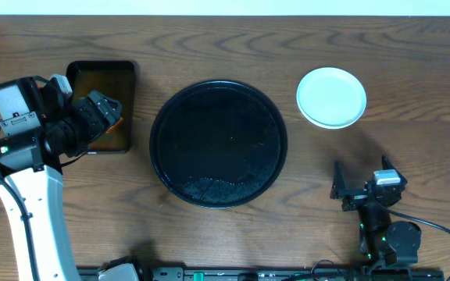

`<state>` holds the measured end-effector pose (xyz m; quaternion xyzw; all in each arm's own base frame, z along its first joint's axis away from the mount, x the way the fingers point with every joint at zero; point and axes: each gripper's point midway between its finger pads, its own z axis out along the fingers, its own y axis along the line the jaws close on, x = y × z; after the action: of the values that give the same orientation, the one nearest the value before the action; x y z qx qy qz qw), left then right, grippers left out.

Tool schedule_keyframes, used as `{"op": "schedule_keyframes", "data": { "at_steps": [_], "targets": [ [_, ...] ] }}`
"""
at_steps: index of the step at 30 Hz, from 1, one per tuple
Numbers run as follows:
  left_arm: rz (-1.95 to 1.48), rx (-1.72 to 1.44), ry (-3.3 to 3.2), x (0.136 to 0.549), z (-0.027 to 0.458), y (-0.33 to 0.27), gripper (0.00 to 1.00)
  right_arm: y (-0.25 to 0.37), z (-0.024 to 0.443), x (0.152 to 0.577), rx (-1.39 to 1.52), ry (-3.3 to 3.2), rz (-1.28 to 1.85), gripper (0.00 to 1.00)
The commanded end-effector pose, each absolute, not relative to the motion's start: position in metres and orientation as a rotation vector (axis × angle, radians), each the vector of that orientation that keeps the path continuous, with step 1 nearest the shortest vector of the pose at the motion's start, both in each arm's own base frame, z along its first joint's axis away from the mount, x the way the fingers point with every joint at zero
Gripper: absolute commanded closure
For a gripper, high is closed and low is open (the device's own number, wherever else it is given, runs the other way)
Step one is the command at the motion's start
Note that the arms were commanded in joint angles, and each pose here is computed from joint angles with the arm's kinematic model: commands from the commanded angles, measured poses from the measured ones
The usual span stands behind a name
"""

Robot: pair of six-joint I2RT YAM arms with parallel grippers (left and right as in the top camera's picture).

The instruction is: Clean dirty plates on tray and stack at the side

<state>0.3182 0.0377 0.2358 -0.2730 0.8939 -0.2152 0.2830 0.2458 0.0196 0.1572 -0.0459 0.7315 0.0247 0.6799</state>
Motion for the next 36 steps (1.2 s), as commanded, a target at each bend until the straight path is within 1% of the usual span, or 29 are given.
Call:
{"op": "schedule_keyframes", "data": {
  "at_steps": [1,12,15,36],
  "targets": [
    [-0.590,-0.725,2.400,0.3181,0.2344,0.0361,0.14,0.0088,0.1566,0.2460,-0.071,1.644,0.001,0.01],
    [-0.590,-0.725,2.400,0.3180,0.2344,0.0361,0.14,0.0036,0.1559,0.2461,-0.106,1.646,-0.074,0.01],
    [-0.590,-0.725,2.400,0.3180,0.2344,0.0361,0.14,0.0066,0.1568,0.2461,-0.094,1.642,-0.035,0.01],
    [-0.590,-0.725,2.400,0.3180,0.2344,0.0361,0.14,0.0066,0.1566,0.2461,-0.095,1.643,-0.036,0.01]
  ]
}}
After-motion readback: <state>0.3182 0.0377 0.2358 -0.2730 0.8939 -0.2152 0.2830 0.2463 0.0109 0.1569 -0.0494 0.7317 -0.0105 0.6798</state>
